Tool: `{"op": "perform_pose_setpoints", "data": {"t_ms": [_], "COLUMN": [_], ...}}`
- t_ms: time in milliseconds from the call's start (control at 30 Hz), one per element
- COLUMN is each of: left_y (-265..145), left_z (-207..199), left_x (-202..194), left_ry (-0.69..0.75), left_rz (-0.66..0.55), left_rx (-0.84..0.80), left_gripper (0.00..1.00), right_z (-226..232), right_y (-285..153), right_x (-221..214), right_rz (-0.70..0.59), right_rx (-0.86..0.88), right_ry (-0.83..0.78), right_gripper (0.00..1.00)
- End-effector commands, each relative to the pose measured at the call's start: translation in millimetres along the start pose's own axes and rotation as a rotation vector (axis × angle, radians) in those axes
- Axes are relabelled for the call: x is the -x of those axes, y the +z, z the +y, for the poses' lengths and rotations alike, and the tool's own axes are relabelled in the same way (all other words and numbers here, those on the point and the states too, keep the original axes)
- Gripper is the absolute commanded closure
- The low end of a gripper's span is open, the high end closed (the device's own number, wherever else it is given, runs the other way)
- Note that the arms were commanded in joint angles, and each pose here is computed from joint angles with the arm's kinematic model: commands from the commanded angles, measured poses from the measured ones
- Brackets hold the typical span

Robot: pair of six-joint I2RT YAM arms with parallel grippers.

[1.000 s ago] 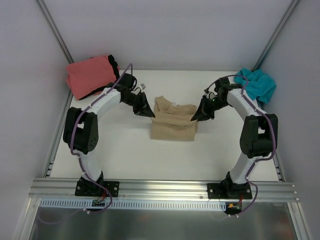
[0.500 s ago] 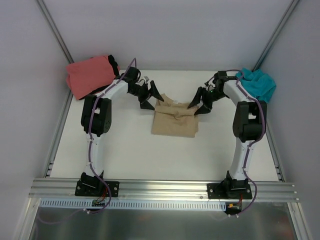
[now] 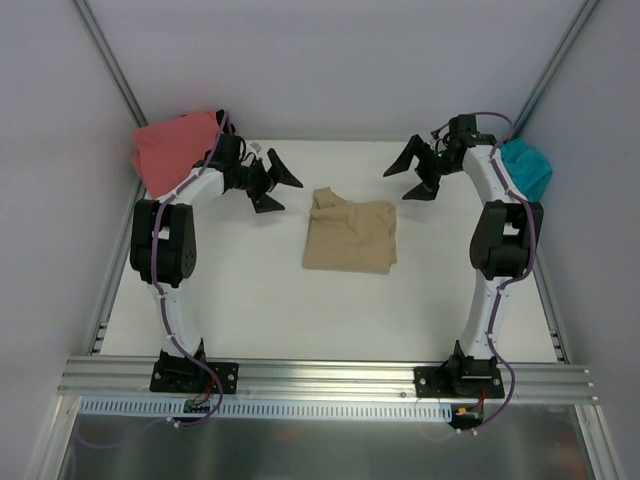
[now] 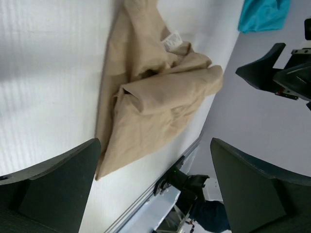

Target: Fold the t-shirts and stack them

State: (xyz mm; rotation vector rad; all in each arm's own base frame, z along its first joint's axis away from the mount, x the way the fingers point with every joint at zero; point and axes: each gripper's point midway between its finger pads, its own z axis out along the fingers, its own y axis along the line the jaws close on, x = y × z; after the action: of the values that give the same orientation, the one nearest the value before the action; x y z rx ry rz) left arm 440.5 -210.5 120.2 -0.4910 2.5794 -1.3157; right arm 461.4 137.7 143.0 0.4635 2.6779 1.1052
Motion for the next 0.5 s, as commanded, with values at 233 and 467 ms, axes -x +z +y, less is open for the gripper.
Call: {"op": "perform_pose_setpoints", "data": {"t_ms": [233, 467], "left_y": [-2, 34], "left_z": [-69, -60], "left_x": [-42, -48], "left_ry": [-0.03, -0.115], "left_rz": [0.135, 0.224], "left_rx": [-0.253, -0.217], "left_gripper": [0.01, 0.01], "right_z": [83, 71], "right_y": [-18, -34], "right_x": [-73, -87], "right_rz": [0.043, 0.036], "right_rx": [0.091, 0.026], "right_ry": [-0.114, -0.14], "right_gripper": [0.01, 0.01]}}
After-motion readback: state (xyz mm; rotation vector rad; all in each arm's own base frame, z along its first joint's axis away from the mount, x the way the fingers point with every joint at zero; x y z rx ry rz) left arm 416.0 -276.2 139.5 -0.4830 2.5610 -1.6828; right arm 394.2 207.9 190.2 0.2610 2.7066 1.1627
